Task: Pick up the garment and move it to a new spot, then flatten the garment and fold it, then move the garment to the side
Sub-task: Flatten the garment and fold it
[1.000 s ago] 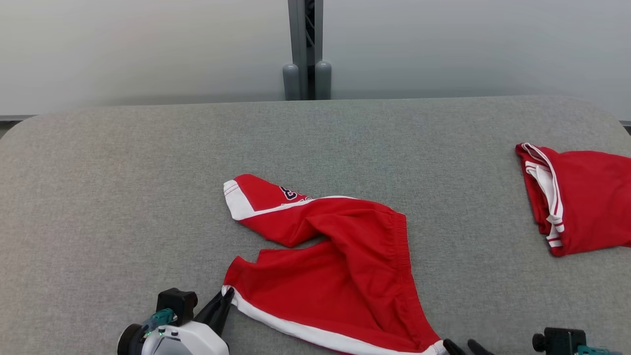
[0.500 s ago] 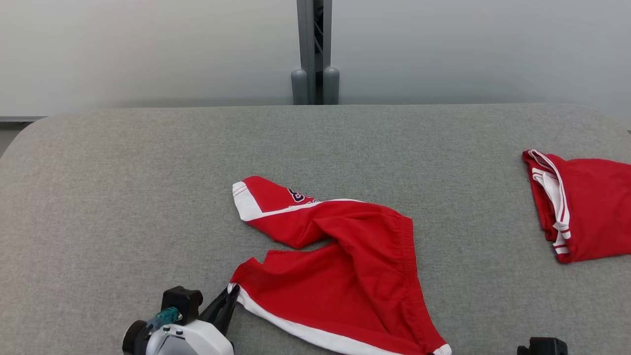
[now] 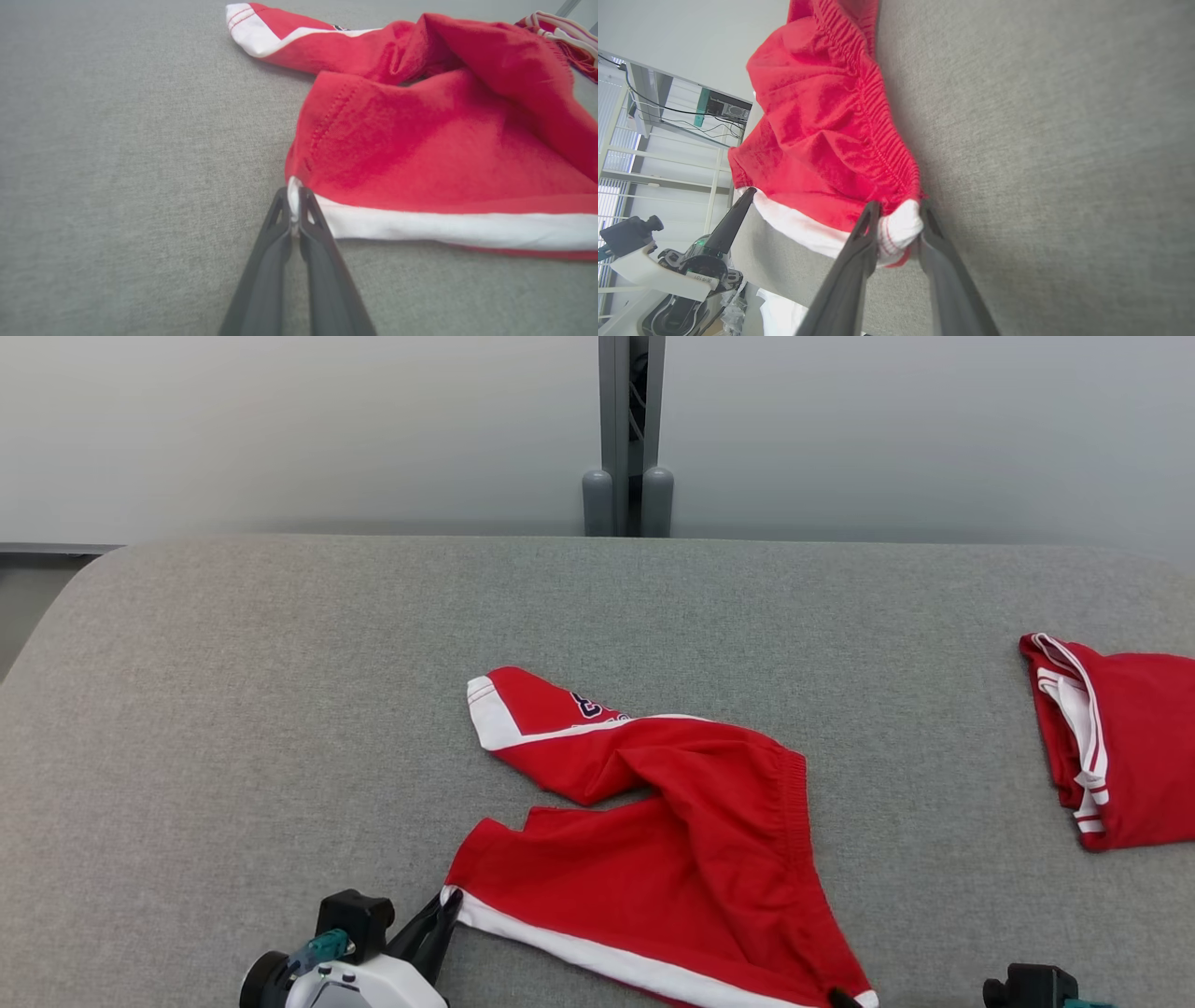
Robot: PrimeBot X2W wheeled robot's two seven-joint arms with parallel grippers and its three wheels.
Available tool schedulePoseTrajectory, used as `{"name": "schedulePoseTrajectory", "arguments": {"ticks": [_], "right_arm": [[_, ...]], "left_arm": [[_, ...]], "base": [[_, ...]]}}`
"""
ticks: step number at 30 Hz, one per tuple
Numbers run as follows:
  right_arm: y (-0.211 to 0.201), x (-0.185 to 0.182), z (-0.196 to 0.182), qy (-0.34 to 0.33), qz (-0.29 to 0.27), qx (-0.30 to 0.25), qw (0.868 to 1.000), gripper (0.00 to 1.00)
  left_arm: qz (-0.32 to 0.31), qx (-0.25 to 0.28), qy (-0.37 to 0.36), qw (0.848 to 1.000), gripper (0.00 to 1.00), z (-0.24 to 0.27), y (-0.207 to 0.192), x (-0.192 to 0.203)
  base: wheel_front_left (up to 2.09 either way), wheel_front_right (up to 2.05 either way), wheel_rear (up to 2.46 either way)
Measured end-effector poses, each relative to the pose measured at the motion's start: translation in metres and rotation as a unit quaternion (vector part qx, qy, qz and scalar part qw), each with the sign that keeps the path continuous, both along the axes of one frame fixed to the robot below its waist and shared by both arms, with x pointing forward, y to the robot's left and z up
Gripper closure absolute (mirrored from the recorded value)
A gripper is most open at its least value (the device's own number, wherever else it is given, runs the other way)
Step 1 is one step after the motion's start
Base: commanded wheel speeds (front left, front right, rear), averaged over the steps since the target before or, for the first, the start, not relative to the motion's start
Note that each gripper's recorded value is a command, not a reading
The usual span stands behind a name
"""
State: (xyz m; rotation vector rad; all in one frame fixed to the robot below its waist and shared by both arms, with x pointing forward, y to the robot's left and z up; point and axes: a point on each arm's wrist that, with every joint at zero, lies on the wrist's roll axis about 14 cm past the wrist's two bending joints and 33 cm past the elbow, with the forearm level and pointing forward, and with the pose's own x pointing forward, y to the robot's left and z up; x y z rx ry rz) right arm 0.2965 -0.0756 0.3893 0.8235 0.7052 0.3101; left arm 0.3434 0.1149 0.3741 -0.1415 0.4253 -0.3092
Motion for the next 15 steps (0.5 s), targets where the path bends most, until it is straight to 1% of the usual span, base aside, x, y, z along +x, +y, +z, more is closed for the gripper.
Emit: {"name": "schedulePoseTrajectory", "arguments": {"ticks": [1, 2, 5, 6, 10, 15], "right_arm": [[0.001, 0.000, 0.000, -0.002, -0.001, 0.000, 1.000, 0.75], [0.002, 0.001, 0.001, -0.006, -0.001, 0.000, 1.000, 1.00], [0.003, 0.012, 0.012, -0.034, -0.007, 0.000, 0.999, 1.00], [0.002, 0.020, 0.021, -0.057, -0.012, -0.003, 0.998, 1.00], [-0.002, 0.039, 0.047, -0.118, -0.028, -0.002, 0.993, 1.00], [-0.011, 0.064, 0.081, -0.196, -0.041, -0.021, 0.980, 1.00]], "left_arm": [[-0.001, 0.001, 0.000, 1.000, 1.00, 0.000, 0.000, -0.001], [-0.002, 0.001, 0.001, 1.000, 1.00, -0.001, 0.000, -0.001], [-0.003, 0.001, 0.004, 1.000, 1.00, -0.002, 0.000, -0.002], [0.000, -0.002, 0.008, 1.000, 1.00, -0.004, 0.001, -0.003], [0.006, -0.046, 0.019, 0.999, 1.00, 0.004, -0.008, -0.001], [-0.010, -0.101, 0.019, 0.995, 1.00, 0.032, -0.015, 0.004]], "base": [[0.00, 0.00, 0.00], [0.00, 0.00, 0.00], [0.00, 0.00, 0.00], [0.00, 0.00, 0.00], [0.00, 0.00, 0.00], [0.00, 0.00, 0.00]]}}
